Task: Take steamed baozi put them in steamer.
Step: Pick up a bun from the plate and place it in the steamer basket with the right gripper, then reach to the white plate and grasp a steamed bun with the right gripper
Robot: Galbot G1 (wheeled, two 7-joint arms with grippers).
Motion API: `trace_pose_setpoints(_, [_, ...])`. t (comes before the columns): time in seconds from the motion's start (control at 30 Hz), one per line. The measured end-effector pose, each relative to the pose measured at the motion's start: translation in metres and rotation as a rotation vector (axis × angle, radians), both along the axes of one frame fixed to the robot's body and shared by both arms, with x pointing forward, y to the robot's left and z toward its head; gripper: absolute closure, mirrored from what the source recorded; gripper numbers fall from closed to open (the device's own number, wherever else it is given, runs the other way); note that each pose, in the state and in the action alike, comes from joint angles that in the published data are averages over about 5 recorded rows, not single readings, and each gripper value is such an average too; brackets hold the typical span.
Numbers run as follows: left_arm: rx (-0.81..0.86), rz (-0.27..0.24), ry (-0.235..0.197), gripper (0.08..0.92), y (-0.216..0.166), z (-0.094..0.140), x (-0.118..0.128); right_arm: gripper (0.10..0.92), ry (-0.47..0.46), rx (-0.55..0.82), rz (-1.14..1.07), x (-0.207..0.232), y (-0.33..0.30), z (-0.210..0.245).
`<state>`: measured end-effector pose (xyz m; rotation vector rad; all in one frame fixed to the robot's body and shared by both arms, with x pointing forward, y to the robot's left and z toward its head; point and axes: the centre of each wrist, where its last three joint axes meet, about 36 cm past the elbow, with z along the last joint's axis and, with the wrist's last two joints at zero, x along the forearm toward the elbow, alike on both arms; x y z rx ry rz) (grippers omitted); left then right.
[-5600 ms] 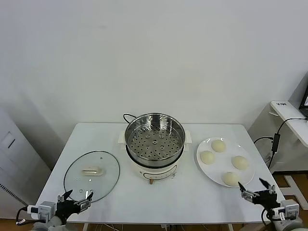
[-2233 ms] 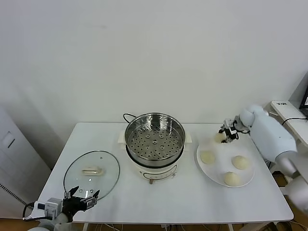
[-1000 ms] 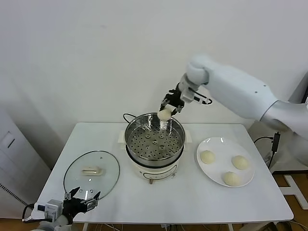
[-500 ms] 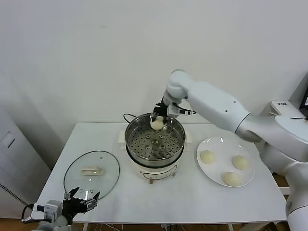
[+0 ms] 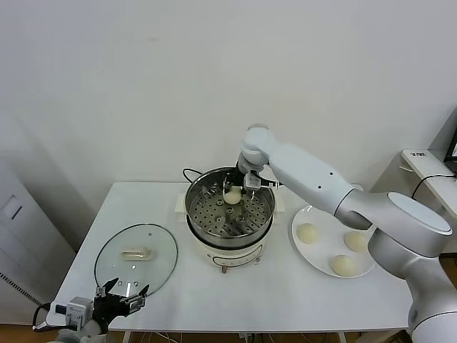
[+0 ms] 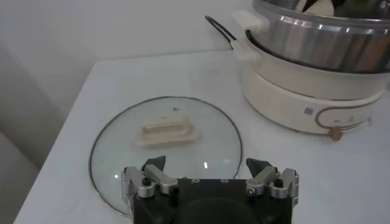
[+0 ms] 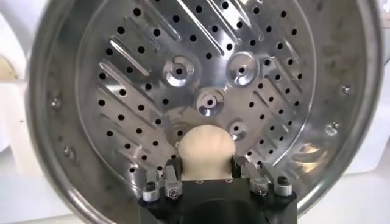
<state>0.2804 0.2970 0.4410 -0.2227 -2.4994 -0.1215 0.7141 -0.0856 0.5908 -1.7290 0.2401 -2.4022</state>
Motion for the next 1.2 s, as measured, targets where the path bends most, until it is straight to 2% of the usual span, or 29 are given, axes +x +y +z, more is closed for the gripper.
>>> trace_pose_setpoints(0.23, [-0.005, -0.005, -0.002, 0.177, -0.002, 0.002, -0.001, 0.268, 0.0, -0.001, -0.006, 0.001, -0.002, 0.002])
trace_pose_setpoints(0.33, [-0.007, -0.005, -0.002, 0.177, -0.003, 0.003, -0.002, 0.214, 0.013, 0.007, -0.017, 0.003, -0.006, 0.012])
trace_pose_setpoints(0.57, [-0.008, -0.003, -0.002, 0.177, -0.004, 0.004, -0.005, 0.2, 0.076, 0.038, -0.079, 0.014, -0.039, 0.054])
trace_pose_setpoints(0.9, [-0.01, -0.011, -0.007, 0.177, -0.005, 0.007, -0.007, 0.2, 0.244, 0.118, -0.238, 0.017, -0.134, 0.105])
trace_pose_setpoints(1.2, [-0.019, -0.013, -0.013, 0.177, -0.009, 0.011, -0.009, 0.2, 0.366, 0.234, -0.655, 0.001, -0.227, 0.097])
